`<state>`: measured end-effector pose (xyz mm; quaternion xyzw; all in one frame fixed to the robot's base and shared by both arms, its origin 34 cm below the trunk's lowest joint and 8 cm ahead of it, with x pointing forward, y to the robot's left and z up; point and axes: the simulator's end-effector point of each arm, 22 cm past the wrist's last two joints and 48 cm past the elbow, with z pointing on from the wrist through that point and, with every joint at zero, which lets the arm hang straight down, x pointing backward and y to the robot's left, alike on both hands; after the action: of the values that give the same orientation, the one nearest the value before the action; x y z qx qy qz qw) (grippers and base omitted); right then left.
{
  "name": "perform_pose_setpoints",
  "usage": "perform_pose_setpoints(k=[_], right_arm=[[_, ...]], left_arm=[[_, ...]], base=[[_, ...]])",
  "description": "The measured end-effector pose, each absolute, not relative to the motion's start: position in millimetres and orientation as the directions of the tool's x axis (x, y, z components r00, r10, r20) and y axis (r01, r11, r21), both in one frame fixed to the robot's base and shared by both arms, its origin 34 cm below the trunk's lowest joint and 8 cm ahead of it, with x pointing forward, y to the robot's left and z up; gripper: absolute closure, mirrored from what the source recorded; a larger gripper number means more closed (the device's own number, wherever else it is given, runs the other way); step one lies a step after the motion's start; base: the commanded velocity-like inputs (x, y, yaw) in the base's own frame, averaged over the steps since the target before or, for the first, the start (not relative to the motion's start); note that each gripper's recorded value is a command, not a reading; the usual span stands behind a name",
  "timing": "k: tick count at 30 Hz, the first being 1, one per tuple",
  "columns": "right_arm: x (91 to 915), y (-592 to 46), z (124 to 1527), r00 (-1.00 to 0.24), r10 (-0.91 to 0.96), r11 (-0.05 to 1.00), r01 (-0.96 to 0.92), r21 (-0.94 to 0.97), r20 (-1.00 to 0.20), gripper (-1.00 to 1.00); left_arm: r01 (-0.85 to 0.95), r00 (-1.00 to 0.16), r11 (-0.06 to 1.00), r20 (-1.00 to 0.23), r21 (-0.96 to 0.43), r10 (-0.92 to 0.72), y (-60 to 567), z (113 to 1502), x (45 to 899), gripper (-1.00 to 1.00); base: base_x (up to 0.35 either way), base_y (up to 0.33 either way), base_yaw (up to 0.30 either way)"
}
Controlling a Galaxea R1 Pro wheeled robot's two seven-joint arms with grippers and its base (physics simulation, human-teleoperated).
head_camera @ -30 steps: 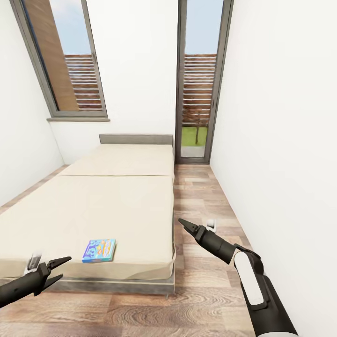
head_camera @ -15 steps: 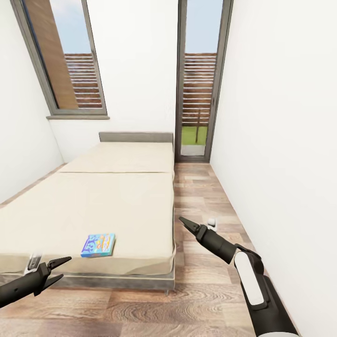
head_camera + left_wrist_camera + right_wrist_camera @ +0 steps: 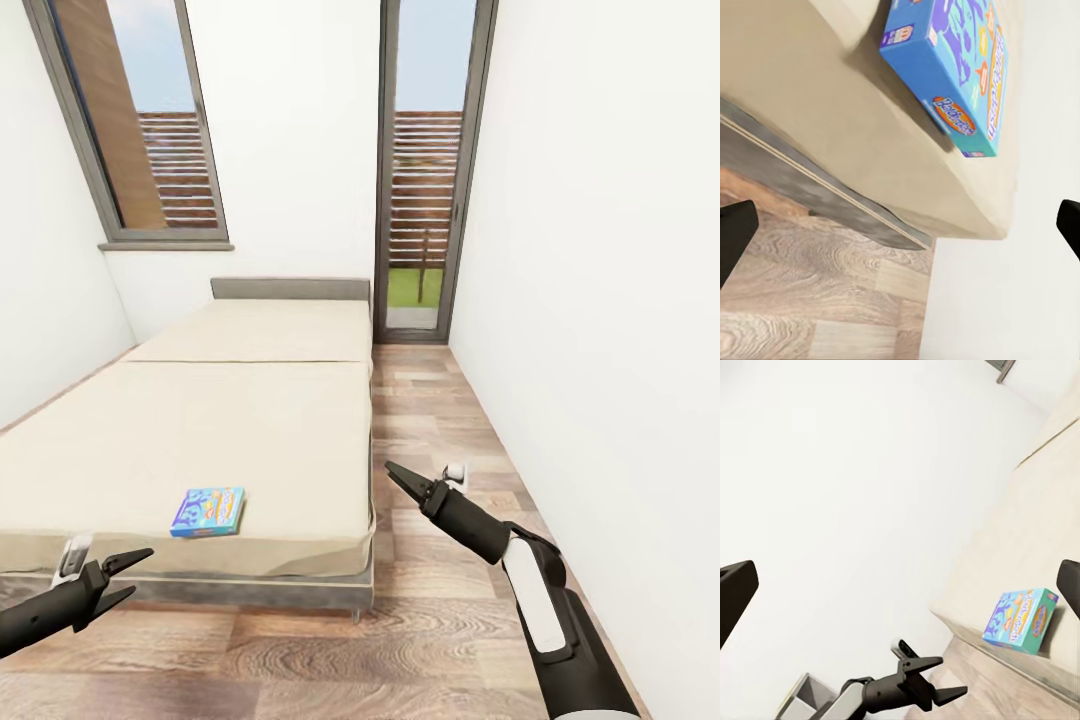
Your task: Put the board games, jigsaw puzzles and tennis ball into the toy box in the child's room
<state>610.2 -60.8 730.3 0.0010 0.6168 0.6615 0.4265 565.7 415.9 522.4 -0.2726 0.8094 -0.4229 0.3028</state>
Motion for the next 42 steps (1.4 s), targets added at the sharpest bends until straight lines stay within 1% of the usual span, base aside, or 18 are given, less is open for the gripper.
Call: perform_pose_setpoints(k=[9, 15, 24, 42], right_arm=[[612, -62, 731, -0.618, 0.573, 0.136, -0.575, 0.806, -0.538, -1.0], [613, -63, 733, -0.606, 0.578, 0.143, -0.583, 0.799, -0.546, -1.0], [613, -63, 733, -0.605, 0.579, 0.144, -0.584, 0.799, -0.547, -1.0], [613, -63, 733, -0.604, 0.579, 0.144, -0.585, 0.798, -0.547, -1.0]], left_arm=[[-0.148, -0.67, 0.472, -0.263, -0.869, -0.694, 410, 532, 568, -1.0], [-0.108, -0.674, 0.446, -0.265, -0.889, -0.69, 404, 542, 569, -1.0], [-0.099, -0.676, 0.442, -0.265, -0.892, -0.688, 402, 544, 569, -1.0], [-0.098, -0.675, 0.441, -0.266, -0.892, -0.688, 402, 544, 569, -1.0]], base=[[0.005, 0.0, 0.0], [0.159, -0.058, 0.0], [0.135, -0.122, 0.0], [0.026, -0.001, 0.0]])
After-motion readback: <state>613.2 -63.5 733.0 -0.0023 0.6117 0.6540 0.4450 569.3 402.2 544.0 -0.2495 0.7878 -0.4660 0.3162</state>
